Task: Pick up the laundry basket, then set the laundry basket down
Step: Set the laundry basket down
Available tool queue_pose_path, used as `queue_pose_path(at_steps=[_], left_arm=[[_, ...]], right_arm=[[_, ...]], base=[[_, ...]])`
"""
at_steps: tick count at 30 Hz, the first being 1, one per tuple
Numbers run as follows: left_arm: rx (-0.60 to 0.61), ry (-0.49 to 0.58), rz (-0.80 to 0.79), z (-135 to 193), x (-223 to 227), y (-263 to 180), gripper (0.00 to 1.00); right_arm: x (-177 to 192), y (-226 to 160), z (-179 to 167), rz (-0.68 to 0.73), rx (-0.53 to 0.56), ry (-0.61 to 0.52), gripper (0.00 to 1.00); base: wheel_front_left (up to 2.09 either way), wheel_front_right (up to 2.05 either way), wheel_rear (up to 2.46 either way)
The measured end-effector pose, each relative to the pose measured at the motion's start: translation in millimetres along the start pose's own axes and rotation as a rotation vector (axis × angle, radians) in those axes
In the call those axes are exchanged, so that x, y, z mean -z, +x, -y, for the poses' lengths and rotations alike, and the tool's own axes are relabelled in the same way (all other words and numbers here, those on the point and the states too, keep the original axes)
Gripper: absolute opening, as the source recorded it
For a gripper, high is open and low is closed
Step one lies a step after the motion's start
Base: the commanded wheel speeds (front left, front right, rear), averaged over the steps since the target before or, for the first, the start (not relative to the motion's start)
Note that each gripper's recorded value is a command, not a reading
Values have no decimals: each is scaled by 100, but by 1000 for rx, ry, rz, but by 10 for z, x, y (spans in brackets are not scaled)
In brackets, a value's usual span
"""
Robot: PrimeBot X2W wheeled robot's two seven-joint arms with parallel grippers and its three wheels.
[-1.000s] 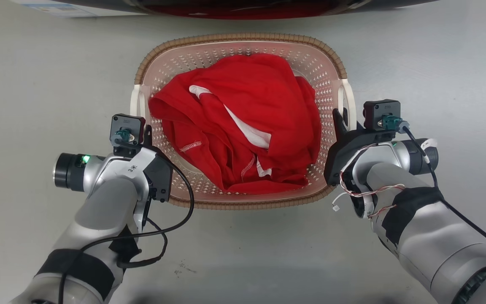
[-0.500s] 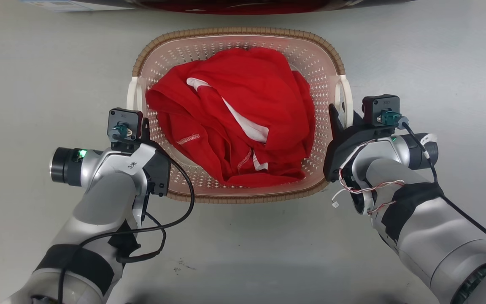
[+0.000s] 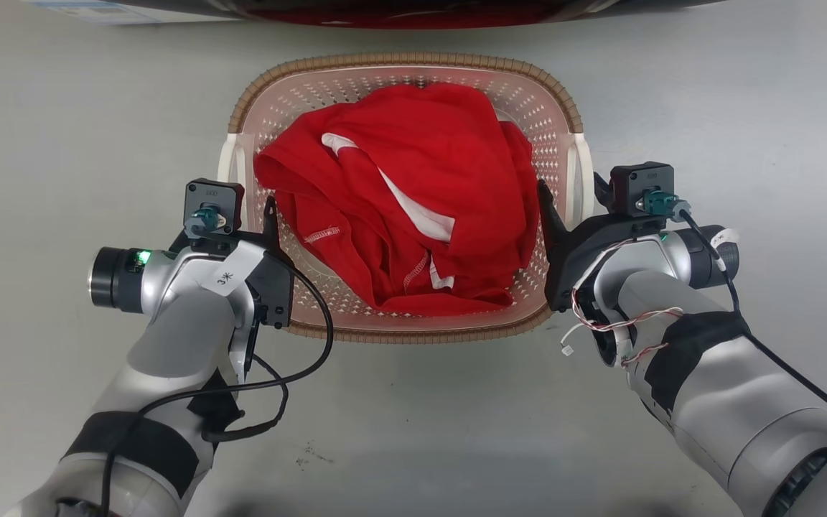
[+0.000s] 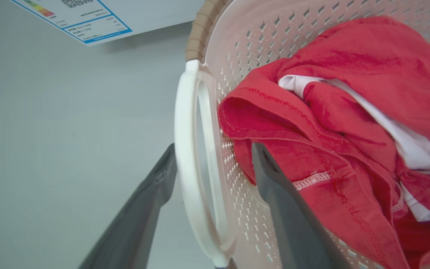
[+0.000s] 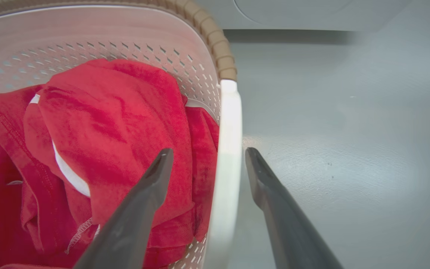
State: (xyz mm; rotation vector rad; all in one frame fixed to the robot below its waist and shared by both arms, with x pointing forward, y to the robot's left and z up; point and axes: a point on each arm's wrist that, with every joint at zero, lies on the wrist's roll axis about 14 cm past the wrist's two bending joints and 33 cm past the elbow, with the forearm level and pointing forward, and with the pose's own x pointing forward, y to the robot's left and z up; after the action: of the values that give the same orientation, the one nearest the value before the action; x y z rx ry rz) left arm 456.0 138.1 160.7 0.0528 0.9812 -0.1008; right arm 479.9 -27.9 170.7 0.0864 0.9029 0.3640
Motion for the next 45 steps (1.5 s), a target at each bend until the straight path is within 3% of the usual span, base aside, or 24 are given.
queue_pose_path(at_steps=[12,28,37,45], left_arm=[[-11,-17,59,-5,-168,-185,100],[10,-44,236,83,-682,-666,100],[50,-69,366,211,-960,-1084,100],[57,-115,432,208,-936,-1420,100]], right_arm=[[-289,-187,44,65,27,-18,100],[-1032,-718,57,248,74,-46,100],[-1160,-1134,-85,327,64,-37,100],[-1131,-1476,-157,382,57,-17,100]], base=[[0,0,0],[0,0,0],[0,0,0],[0,0,0]])
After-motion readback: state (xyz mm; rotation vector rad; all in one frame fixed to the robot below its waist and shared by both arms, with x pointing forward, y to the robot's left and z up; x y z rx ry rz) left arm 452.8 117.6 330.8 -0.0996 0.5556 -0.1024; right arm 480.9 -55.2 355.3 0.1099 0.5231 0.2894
